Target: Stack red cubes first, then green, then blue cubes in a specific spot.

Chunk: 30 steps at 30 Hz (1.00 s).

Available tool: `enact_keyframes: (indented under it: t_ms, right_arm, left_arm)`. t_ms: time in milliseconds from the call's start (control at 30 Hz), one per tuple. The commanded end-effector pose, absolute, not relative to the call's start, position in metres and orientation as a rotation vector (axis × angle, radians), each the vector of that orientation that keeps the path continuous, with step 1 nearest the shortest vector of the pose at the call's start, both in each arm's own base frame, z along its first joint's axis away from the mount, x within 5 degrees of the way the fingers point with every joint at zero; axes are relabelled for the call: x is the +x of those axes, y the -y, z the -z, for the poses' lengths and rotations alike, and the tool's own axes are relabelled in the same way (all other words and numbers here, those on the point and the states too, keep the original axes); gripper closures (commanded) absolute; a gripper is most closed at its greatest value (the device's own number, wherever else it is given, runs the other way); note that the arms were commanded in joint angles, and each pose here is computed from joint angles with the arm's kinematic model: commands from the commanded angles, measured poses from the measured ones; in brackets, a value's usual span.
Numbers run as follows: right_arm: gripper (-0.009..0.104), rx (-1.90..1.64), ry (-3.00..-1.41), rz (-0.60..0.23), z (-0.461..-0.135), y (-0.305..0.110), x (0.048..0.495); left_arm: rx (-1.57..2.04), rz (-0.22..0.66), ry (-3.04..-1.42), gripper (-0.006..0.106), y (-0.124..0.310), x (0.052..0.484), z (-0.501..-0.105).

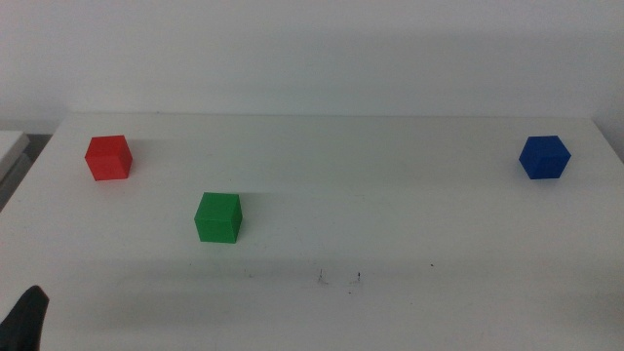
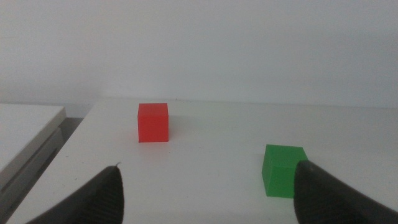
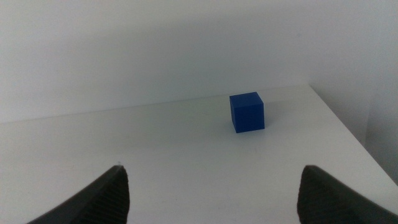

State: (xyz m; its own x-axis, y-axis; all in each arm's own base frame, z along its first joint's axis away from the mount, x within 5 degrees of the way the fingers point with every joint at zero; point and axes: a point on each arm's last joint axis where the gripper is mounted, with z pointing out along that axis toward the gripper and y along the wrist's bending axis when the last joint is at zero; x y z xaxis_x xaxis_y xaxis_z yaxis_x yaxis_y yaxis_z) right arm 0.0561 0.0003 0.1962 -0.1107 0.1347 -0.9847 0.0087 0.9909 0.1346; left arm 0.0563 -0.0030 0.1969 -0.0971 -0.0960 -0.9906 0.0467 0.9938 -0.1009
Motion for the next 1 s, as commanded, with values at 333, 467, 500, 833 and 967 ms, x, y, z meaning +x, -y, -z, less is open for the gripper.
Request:
enact_keyframes:
  t_ms: [333, 467, 500, 833, 967]
  right_arm:
    - [0.002, 0.1, -1.665, -0.089, -0.197, 0.0, 0.056]
    - [0.002, 0.1, -1.665, -0.089, -0.197, 0.0, 0.056]
    - [0.002, 0.1, -1.665, -0.089, -0.197, 0.0, 0.056]
    - [0.002, 0.1, -1.665, -0.089, -0.197, 0.0, 0.056]
    - [0.002, 0.1, -1.665, -0.089, -0.197, 0.0, 0.056]
  left_arm:
    - [-0.163, 0.042, -2.155, 0.007, -0.004, 0.12, -0.289]
    - [-0.198, 0.066, -2.385, 0.007, -0.004, 0.163, -0.304]
    - [-0.206, 0.075, -2.421, 0.007, -0.003, 0.172, -0.309]
    - [-0.21, 0.09, -2.637, 0.007, -0.012, 0.291, -0.307]
    - [-0.181, 0.051, -2.671, 0.007, -0.028, 0.34, -0.293]
